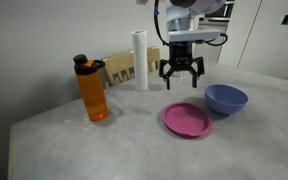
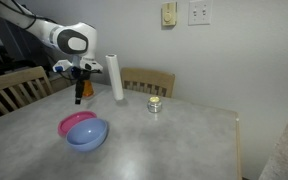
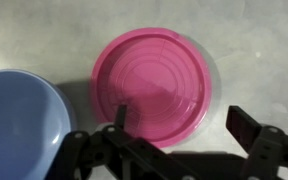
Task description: Put the pink lid on the bowl
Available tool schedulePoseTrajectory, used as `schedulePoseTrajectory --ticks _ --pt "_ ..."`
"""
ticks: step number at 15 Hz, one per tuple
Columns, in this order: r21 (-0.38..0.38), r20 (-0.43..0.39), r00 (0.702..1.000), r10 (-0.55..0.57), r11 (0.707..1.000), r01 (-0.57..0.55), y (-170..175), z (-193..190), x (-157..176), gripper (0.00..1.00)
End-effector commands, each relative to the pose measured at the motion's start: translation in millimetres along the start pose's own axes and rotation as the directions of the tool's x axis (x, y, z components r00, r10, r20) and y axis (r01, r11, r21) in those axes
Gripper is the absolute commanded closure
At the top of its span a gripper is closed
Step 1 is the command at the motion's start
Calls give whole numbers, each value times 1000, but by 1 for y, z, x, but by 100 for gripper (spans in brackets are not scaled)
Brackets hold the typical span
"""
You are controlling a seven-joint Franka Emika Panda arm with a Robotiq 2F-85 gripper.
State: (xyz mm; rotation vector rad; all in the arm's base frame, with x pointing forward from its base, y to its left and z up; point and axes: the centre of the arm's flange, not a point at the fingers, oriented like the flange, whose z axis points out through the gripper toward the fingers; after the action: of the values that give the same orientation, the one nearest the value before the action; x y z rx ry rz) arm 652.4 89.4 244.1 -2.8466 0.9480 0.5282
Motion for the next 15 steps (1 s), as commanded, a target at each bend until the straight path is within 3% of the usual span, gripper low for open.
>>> schedulePoseTrajectory --ticks 1,5,10,13,15 --pt "1 0 1000 -1 1000 1 -1 -2 0 0" --pt "-64 -11 997 70 995 -71 -39 11 4 0" --pt "-166 -35 998 60 984 -65 -94 37 2 0" --pt "-251 -58 998 39 967 -52 -98 58 12 0" --pt "-259 -76 997 -2 966 -18 -88 66 22 0"
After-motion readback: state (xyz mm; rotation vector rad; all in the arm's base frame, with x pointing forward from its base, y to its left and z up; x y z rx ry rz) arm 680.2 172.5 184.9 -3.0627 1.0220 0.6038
